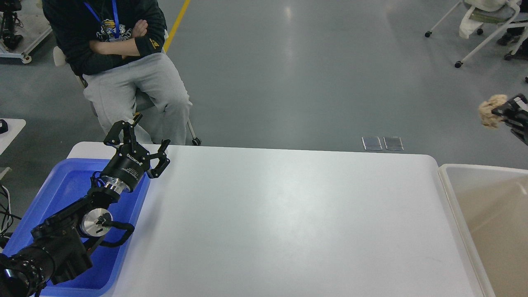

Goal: Tidy desktop

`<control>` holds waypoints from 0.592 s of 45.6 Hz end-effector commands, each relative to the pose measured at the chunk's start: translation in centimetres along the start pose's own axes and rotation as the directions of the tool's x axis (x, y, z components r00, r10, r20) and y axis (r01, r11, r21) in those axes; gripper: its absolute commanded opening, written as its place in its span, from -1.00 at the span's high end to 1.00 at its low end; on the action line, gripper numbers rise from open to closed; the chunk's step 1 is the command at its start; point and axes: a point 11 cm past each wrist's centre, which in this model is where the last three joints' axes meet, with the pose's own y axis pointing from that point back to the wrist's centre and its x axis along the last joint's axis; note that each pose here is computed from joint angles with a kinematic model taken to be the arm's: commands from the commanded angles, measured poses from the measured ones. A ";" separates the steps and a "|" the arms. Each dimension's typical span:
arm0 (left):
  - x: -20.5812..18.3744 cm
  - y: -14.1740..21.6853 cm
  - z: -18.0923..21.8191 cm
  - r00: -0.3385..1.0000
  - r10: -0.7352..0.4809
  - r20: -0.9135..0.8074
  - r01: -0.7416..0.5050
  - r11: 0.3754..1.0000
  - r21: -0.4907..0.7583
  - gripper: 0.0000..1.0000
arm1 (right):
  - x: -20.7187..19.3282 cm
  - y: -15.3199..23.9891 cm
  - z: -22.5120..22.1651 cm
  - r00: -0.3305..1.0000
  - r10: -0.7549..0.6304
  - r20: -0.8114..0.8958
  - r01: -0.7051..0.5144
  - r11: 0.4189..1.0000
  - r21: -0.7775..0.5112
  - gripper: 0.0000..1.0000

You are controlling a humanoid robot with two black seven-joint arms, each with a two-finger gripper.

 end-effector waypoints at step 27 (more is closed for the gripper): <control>0.0 0.0 0.0 1.000 0.000 0.000 0.000 1.000 0.000 -1.00 | -7.9 0.9 20.0 0.925 0.287 0.249 -0.144 0.871 -0.470 0.80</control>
